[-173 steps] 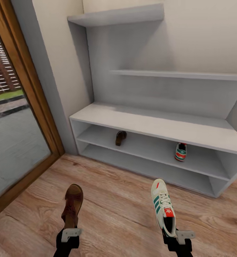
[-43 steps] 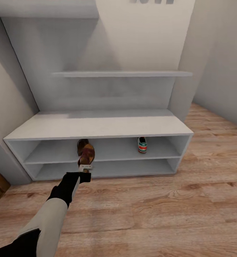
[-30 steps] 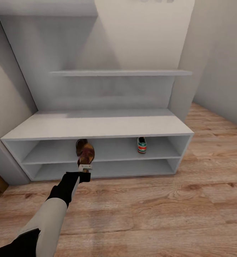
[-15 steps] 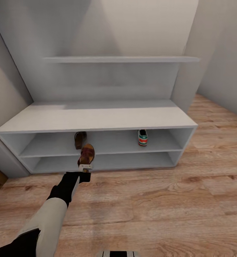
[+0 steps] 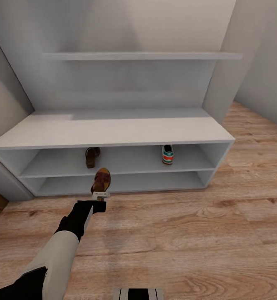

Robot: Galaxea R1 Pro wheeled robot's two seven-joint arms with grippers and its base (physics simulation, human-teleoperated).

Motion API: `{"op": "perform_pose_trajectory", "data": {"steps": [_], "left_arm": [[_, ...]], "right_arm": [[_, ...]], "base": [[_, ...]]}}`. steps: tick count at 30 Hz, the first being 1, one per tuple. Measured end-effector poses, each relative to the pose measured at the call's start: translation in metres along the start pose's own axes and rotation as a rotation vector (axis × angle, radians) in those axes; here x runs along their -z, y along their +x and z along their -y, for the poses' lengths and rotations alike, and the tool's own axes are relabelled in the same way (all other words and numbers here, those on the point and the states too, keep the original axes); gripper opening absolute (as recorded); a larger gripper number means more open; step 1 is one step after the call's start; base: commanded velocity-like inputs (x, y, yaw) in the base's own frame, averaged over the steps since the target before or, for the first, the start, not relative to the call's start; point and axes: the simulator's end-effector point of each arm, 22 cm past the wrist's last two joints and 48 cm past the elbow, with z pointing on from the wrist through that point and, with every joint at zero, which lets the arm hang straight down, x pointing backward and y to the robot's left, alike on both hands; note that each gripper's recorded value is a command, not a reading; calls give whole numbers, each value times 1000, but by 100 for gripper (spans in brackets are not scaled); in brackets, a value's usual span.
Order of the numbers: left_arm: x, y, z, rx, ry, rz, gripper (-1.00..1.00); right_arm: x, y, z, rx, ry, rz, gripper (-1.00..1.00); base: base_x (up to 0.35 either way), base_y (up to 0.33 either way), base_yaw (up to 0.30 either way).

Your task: Pick up the two gym shoes and the two sandals from the corridor floor and place them onto the hallstand (shoe rack) in the corridor, making sure they are on the rack and not on the floor. Arrange them so the two gym shoes are next to each other and the two sandals are next to each other.

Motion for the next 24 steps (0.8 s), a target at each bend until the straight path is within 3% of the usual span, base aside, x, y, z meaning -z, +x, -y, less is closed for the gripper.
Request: {"op": "perform_pose_trajectory", "data": {"steps": [12,24], "left_arm": [[0,-4,0,-2,-1,6,-100],[1,-8,-2,-2,-9,14,-100]], "right_arm": [[0,0,0,1,-1,1,-100],[0,2,0,1,-1,-4,-100]], "base": [[16,0,0],[302,0,0]]}}
